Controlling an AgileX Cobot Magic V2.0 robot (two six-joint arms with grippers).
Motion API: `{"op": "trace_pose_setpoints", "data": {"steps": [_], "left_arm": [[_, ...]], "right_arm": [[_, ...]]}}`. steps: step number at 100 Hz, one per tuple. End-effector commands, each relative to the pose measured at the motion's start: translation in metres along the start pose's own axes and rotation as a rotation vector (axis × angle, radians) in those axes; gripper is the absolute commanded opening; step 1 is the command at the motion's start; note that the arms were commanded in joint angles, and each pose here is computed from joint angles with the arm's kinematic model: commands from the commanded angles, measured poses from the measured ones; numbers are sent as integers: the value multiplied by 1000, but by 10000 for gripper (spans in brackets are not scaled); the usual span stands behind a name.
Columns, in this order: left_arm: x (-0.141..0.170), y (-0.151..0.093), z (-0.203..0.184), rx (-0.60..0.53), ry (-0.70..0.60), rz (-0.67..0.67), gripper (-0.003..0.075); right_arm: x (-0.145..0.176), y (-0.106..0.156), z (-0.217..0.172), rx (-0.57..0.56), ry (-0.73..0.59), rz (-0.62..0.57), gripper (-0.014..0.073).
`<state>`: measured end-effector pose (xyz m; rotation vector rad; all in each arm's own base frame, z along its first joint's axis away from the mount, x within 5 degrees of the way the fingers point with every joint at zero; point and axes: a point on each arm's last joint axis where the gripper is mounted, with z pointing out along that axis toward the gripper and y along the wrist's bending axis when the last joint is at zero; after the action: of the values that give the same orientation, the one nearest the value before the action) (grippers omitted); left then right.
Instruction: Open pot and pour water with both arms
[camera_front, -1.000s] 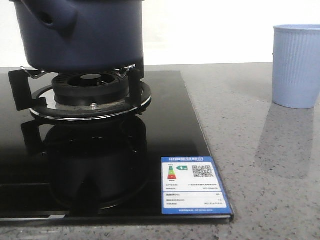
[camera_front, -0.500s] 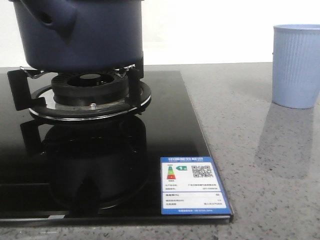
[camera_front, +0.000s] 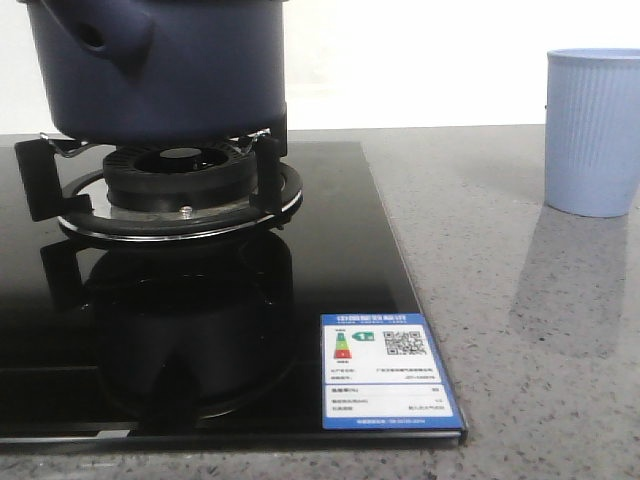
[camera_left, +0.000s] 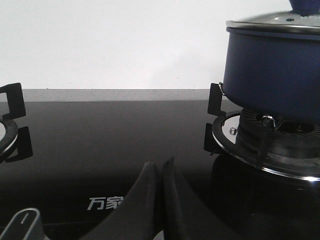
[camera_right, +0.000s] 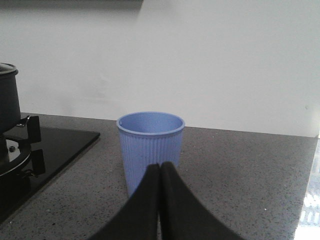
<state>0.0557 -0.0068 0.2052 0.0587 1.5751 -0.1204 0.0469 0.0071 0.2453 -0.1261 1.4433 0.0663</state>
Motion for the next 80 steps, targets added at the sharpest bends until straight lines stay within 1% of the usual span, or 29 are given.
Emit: {"op": "trace_pose_setpoints", "data": {"steps": [1, 13, 17, 21, 25, 32, 36, 40, 48, 53, 59, 62, 72, 80], "left_arm": [[-2, 1, -1, -6, -75, -18, -16], [-2, 1, -1, -6, -75, -18, -16], [-2, 1, -1, -6, -75, -18, -16], [-2, 1, -1, -6, -75, -18, -16], [-2, 1, -1, -6, -75, -18, -16], [-2, 1, -1, -6, -75, -18, -16], [-2, 1, -1, -6, -75, -18, -16], [-2, 1, -1, -6, -75, -18, -16], [-2, 1, -1, -6, -75, -18, -16], [-2, 1, -1, -6, -75, -18, -16], [-2, 1, -1, -6, -75, -18, -16], [-2, 1, -1, -6, -75, -18, -16], [-2, 1, -1, -6, -75, -18, -16], [-2, 1, -1, -6, -75, -18, -16]], "right_arm": [[-18, -3, -4, 27, -123, 2, -61], [-18, -3, -4, 27, -123, 2, -61], [-17, -2, -4, 27, -112, -24, -61], [-13, -2, -3, 21, -69, -71, -61], [-8, -2, -1, 14, -5, -91, -61], [4, -2, 2, 18, 112, -62, -61], [10, -2, 4, 17, 148, -51, -61], [17, -2, 6, 17, 152, -51, -61], [28, -2, 8, 22, 100, -53, -61], [36, -1, 7, 23, 89, -30, -61], [46, -1, 5, 24, 96, -30, -61], [50, -1, 3, 25, 146, -29, -61], [49, -1, 2, 27, 126, -59, -61], [52, -1, 1, 27, 163, -58, -61]]}}
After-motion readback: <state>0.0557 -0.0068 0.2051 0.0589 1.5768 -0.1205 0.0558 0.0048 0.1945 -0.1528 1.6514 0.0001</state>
